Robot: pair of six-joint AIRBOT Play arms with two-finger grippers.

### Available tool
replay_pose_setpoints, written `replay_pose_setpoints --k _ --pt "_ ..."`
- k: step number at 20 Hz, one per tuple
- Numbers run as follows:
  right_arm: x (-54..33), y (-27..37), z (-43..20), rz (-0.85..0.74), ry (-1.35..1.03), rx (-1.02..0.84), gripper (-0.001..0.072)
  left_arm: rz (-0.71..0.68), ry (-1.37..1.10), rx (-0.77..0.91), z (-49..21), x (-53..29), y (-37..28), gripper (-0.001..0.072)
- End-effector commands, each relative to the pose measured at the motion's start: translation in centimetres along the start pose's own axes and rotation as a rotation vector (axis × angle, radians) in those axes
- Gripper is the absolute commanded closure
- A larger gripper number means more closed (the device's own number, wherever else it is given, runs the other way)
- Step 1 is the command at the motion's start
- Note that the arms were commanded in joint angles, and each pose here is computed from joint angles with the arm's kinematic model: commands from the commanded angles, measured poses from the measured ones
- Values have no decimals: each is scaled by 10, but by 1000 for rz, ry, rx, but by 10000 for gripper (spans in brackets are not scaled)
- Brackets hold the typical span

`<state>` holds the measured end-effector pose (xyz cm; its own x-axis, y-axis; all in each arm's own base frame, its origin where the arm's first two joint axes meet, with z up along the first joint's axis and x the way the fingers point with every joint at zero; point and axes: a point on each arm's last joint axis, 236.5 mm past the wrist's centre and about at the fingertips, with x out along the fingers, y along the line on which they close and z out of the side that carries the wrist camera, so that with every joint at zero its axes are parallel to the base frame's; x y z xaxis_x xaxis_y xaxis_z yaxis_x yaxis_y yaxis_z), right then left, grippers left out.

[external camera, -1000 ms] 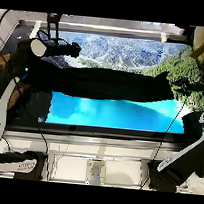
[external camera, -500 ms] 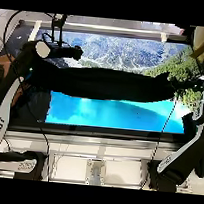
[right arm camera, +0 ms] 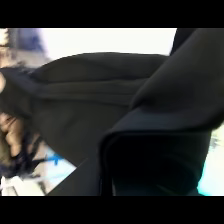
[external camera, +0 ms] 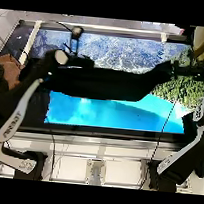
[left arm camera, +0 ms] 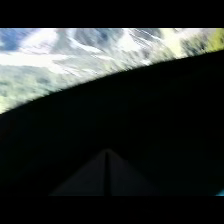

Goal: Fold the clothes and pants, and hang the long-sleeved shirts on hangers.

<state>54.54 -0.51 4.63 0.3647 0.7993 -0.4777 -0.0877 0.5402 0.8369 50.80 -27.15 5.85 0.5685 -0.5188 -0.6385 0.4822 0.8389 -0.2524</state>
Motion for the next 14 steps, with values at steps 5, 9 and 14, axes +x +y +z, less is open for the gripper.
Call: replay_pose_setpoints --k 5,9,14 --pt "96 131 -41 91 140 -116 706 -155 148 -54 -96 104 -99 687" --pt "165 146 -48 -25 94 -152 706 -76 140 -13 -76 83 -47 687" --pt "244 164 -83 -95 100 -213 706 56 158 -140 -39 -19 80 687"
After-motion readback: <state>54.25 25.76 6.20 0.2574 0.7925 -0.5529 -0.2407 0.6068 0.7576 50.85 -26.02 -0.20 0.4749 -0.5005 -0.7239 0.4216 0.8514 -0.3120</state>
